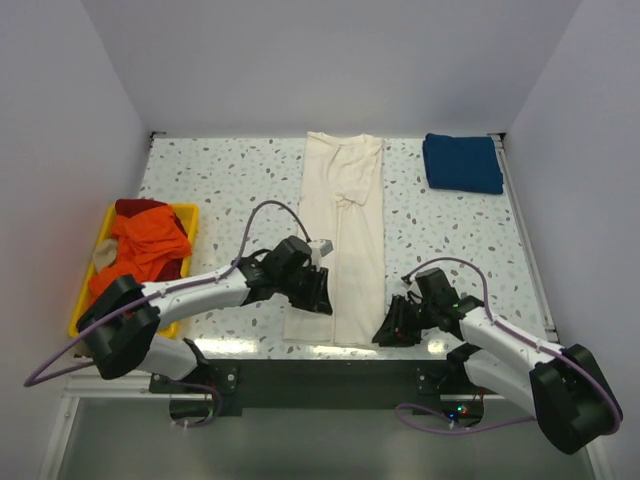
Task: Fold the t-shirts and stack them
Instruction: Fold the tshirt
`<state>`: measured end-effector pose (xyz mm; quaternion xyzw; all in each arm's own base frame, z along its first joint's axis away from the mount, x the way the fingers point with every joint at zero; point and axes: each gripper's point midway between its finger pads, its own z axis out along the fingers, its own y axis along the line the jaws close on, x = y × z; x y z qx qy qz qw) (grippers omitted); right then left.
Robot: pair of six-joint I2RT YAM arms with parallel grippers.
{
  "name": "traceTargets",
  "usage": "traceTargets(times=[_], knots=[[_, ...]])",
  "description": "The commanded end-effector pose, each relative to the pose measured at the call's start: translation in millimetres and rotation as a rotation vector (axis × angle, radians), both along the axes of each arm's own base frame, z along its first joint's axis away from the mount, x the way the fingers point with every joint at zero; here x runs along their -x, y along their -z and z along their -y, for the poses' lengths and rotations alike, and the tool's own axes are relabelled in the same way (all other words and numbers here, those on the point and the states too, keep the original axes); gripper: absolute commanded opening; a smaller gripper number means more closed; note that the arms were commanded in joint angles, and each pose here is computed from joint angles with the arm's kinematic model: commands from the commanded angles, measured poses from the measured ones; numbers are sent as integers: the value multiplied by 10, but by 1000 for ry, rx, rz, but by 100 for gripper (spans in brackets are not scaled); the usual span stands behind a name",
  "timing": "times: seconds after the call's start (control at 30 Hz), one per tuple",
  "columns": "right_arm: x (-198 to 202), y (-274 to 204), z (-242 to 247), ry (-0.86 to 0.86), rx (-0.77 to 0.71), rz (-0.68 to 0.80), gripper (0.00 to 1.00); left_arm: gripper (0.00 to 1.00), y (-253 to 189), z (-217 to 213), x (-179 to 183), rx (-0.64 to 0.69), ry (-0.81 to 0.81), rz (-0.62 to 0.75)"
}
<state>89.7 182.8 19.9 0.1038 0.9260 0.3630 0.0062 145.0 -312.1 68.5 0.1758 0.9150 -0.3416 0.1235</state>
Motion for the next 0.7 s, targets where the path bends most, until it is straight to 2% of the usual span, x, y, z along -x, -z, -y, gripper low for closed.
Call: traceTargets(times=[0.0, 0.1, 0.27, 0.4, 0.67], knots=[[83, 37, 32, -16, 14, -24, 33, 33, 42, -392, -59, -60, -139, 1], [57, -15, 21, -12, 7, -5, 33, 30, 77, -633, -14, -69, -227, -6], [-47, -164, -8, -21, 4, 44, 33, 28, 182, -780, 114, -45, -281, -35], [-175, -331, -19, -23, 13, 107, 34, 20, 429, -946, 203, -112, -347, -82], [-204, -364, 35, -12, 45, 142, 37, 22, 512, -1043, 197, -138, -395, -74]])
